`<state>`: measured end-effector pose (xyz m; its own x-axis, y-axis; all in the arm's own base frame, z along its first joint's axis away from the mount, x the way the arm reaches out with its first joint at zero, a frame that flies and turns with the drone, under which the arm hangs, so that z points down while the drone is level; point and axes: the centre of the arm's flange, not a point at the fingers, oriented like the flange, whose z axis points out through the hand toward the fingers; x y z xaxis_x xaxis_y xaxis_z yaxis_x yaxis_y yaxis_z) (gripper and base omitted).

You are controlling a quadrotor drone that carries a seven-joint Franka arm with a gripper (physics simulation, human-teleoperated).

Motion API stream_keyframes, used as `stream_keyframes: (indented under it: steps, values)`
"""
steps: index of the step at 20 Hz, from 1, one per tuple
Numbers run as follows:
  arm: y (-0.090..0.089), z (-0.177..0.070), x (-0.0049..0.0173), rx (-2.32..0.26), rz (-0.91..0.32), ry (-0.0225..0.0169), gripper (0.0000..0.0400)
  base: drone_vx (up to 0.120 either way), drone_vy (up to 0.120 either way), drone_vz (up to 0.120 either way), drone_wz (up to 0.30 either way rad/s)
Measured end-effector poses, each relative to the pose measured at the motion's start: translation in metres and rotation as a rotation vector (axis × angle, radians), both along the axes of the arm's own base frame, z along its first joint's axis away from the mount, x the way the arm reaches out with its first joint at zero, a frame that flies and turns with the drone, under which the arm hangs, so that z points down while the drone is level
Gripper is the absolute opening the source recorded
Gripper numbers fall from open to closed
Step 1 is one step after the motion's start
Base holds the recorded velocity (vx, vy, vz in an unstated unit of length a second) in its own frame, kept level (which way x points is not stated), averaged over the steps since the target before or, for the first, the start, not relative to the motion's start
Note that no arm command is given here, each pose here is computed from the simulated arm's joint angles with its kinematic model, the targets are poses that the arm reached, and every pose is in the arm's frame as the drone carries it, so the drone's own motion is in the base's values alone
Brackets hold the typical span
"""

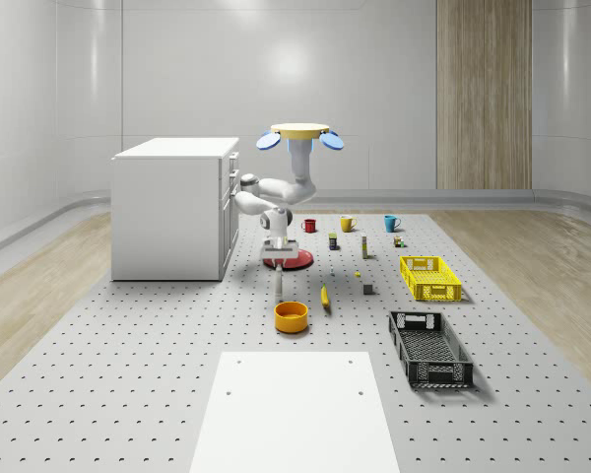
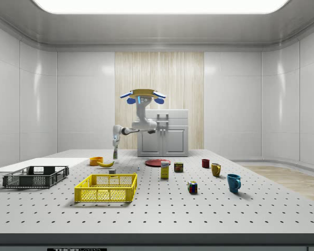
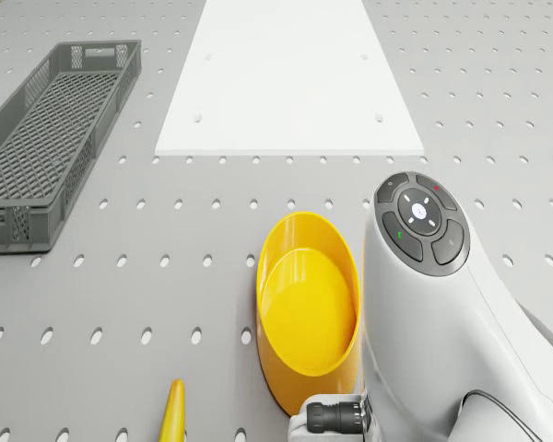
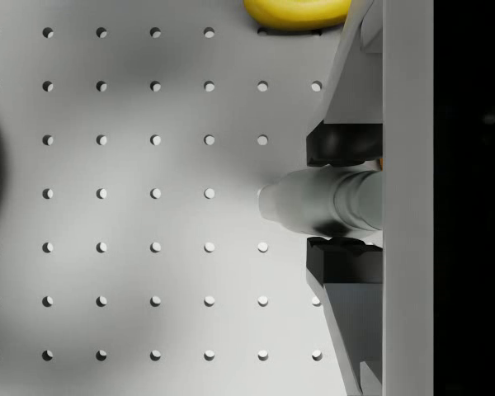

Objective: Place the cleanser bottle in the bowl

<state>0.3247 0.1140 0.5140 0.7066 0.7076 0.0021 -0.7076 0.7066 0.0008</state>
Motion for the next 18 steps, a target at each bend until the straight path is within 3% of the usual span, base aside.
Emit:
stream_keyframes:
  steps: [4, 10, 18]
  values:
    - [0.0, -0.008, 0.0, 0.0, 0.0, 0.0, 0.0124, 0.12, 0.08, 0.0, 0.0]
    - [0.0, -0.012, 0.0, 0.0, 0.0, -0.0001, 0.0123, 0.0, 0.0, 0.1, 0.0]
    - [0.0, -0.013, 0.0, 0.001, 0.0, -0.0003, 0.0123, 0.09, 0.115, 0.0, 0.0]
